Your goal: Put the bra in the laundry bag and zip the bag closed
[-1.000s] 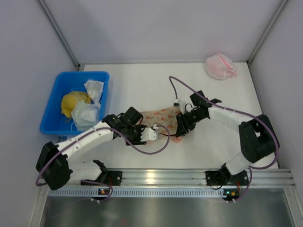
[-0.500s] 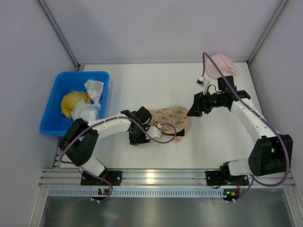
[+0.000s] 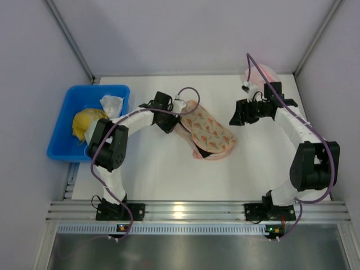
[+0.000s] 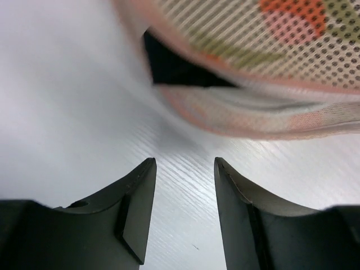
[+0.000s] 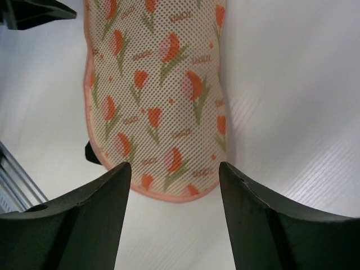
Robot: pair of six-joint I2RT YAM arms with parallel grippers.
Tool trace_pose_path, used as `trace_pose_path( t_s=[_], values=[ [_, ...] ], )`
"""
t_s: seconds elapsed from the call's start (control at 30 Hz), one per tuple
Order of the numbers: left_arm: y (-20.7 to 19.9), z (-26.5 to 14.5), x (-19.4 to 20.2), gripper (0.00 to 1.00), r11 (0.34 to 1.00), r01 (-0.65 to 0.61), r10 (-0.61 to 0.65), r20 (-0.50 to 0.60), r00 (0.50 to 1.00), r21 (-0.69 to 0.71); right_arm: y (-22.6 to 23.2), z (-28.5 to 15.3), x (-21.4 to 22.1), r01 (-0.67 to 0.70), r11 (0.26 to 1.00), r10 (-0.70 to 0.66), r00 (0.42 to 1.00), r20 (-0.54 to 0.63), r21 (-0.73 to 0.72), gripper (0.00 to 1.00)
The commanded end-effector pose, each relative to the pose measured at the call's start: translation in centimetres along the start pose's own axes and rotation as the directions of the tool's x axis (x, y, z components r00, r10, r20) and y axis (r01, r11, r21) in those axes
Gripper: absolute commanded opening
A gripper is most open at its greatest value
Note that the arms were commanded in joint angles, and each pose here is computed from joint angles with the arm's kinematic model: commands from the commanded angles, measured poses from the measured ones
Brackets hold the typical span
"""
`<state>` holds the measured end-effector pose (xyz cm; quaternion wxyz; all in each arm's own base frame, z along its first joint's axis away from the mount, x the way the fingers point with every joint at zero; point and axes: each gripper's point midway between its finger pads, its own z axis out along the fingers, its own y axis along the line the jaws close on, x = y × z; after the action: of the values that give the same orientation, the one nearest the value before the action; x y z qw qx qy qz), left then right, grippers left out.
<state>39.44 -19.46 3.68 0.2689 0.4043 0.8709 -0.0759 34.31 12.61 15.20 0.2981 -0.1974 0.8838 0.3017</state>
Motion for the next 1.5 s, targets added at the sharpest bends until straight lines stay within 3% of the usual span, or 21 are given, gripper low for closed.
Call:
trace_pose_path(
  t_s=[0.0,0.23,0.43,0.67,0.7,0.93,1.1,1.17,1.33,1.47],
  values=[
    [1.5,-2.1,-5.3,0.52,0.990,0.140,-0.144,0.200,0.969,0.034,-2.5,1.6,-3.0,0.005,0.999,-0.007,0.998,0.058,0.044,0.65],
    [-1.6,-4.4,-2.9,0.51,0.971,0.187,-0.210,0.160,0.965,0.148,-3.6,6.1,-2.5,-0.097,0.992,0.100,0.994,0.035,-0.078,0.64],
    [-4.4,-6.3,-2.7,0.52,0.927,0.264,-0.311,0.152,0.938,0.266,-2.2,8.2,0.8,-0.209,0.963,0.205,0.978,-0.039,-0.172,0.60],
    [-7.6,-8.5,-4.0,0.53,0.850,0.300,-0.395,0.147,0.907,0.433,2.3,7.7,4.7,-0.206,0.953,0.188,0.977,-0.098,-0.224,0.52],
    [-7.9,-8.4,-3.9,0.54,0.826,0.349,-0.439,0.118,0.891,0.443,2.9,7.7,5.8,-0.218,0.949,0.195,0.973,-0.120,-0.227,0.52],
    [-8.1,-6.8,-3.8,0.56,0.783,0.422,-0.495,0.047,0.868,0.458,5.9,7.0,7.0,-0.144,0.959,0.115,0.985,-0.128,-0.245,0.57],
    [-8.2,-6.1,-4.4,0.58,0.752,0.443,-0.517,0.020,0.856,0.487,5.5,5.2,5.9,-0.080,0.983,0.064,0.993,-0.103,-0.162,0.70],
    [-8.5,-5.8,-4.2,0.59,0.737,0.457,-0.526,-0.002,0.850,0.498,5.3,3.9,4.6,0.006,0.994,-0.011,0.999,-0.049,-0.113,0.78],
    [-9.5,-5.5,-4.1,0.58,0.717,0.460,-0.525,-0.029,0.851,0.523,3.2,-0.1,0.6,0.146,0.979,-0.158,0.985,0.076,0.145,0.99],
    [-9.9,-5.1,-4.3,0.55,0.708,0.463,-0.524,-0.044,0.851,0.534,2.2,-3.5,-3.4,0.199,0.926,-0.265,0.948,0.177,0.321,0.99]
  ],
)
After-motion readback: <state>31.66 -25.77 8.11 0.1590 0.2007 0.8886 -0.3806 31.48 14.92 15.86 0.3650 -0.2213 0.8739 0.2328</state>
